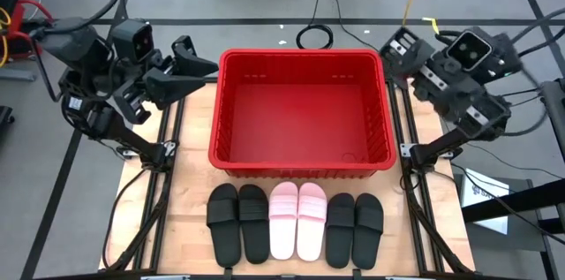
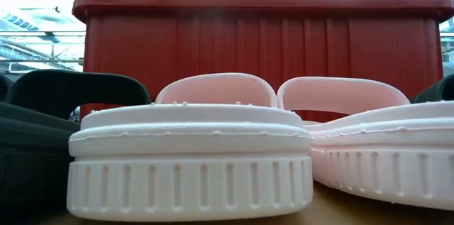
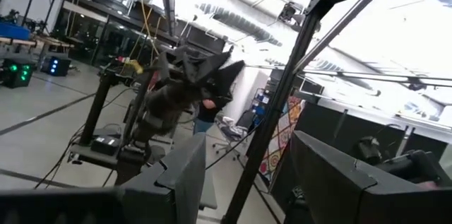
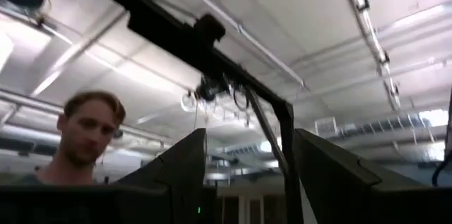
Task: Pick and place slides into bin
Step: Put the black slipper into the red bin
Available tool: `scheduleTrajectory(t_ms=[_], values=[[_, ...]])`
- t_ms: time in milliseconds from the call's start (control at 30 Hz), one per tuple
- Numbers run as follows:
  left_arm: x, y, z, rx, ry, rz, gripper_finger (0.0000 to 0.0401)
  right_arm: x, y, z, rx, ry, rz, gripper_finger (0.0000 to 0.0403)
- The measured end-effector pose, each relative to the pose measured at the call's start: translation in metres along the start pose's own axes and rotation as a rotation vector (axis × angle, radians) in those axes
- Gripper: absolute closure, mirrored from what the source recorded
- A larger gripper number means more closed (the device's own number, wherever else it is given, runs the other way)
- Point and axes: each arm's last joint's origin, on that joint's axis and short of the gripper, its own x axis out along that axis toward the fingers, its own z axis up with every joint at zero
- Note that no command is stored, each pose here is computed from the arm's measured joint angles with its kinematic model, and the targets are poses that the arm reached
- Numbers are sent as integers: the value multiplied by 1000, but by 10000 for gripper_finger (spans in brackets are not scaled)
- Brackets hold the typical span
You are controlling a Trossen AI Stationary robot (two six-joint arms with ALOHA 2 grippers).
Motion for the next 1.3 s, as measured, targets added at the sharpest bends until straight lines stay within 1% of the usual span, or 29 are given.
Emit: scheduleTrajectory(t_ms=[67, 200, 267, 367, 567, 667, 733, 833, 1067, 1200, 1300], values=[[0, -1, -1, -1, 4, -4, 196, 6, 5, 0, 28, 52, 4, 202], [0, -2, -1, -2, 13, -26, 196, 18, 11, -4, 88, 117, 90, 202], [0, -2, -1, -1, 14, -27, 196, 25, 14, -12, 124, 159, 119, 202], [0, -1, -2, 2, 23, -24, 196, 35, 15, -29, 179, 227, 122, 202], [-1, 0, -5, 0, 60, -8, 196, 47, 19, -73, 265, 406, 53, 202], [-1, 1, -7, 0, 77, -2, 196, 49, 23, -88, 261, 465, 17, 202], [-1, 1, -8, 0, 89, 3, 196, 49, 26, -92, 232, 486, -19, 202], [-1, 2, -9, 0, 102, 9, 196, 49, 28, -99, 231, 520, -60, 202], [-2, 3, -11, -1, 127, 19, 196, 42, 37, -129, 314, 734, -185, 202], [-4, 3, -12, 22, 144, 26, 196, 37, 44, -136, 339, 807, -238, 202], [-4, 4, -14, 25, 162, 35, 196, 33, 47, -141, 389, 867, -292, 202]])
